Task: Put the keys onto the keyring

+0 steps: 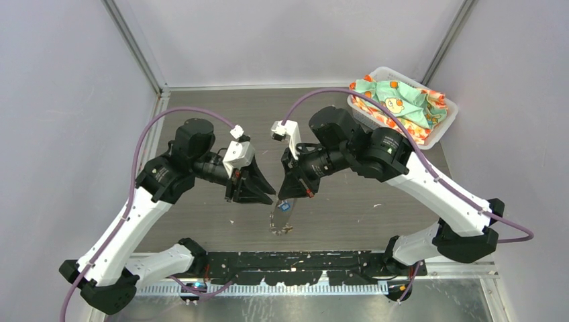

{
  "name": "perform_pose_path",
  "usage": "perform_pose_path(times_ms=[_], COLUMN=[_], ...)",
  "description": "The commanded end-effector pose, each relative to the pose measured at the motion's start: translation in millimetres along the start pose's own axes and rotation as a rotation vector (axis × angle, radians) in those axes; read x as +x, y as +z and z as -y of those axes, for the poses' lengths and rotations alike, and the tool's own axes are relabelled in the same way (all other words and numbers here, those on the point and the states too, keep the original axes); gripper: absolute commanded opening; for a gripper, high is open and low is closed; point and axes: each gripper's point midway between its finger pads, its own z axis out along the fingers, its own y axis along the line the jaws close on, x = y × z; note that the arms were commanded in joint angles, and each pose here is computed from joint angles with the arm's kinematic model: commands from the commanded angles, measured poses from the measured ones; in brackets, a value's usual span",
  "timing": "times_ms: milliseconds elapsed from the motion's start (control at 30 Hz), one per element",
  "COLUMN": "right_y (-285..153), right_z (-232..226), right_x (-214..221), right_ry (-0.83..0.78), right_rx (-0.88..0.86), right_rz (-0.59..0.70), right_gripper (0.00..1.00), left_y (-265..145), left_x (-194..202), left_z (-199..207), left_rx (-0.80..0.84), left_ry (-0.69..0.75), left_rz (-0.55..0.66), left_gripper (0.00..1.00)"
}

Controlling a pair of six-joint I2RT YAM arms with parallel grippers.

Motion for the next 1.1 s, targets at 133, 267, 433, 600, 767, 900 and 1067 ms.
perform_pose_path(times_ms=[133, 267, 433, 600, 767, 900, 1067], right_y=[-4, -3, -4, -3, -2, 0, 5], right_z=[-19, -19, -21, -22, -23, -25, -27], right_x=[-20, -18, -16, -16, -16, -16, -19], right_ry=[-0.055, -0.051, -0.054, -0.048, -0.046, -0.050, -0.050], right_rx=[-0.078, -0.080, -0.087, -0.096, -0.099, -0.108, -0.125], right_rz=[0.043, 0.029, 0.025, 0.017, 0.014, 0.012, 0.009], right_gripper=[0.01, 0.01, 0.01, 0.01, 0.01, 0.01, 0.01], left_y=[0, -3, -6, -9, -11, -12, -6], left_x=[1, 4, 4, 1, -1, -4, -1], left_z=[-2, -6, -1, -3, 0, 4, 8], left_rx=[-0.013, -0.052, -0.052, -0.081, -0.082, -0.071, -0.015], left_ry=[0.042, 0.065, 0.079, 0.099, 0.117, 0.120, 0.076], left_rz=[-0.006, -0.025, -0.035, -0.038, -0.039, -0.032, -0.021], left_gripper=[0.29, 0.28, 0.28, 0.30, 0.38, 0.40, 0.32])
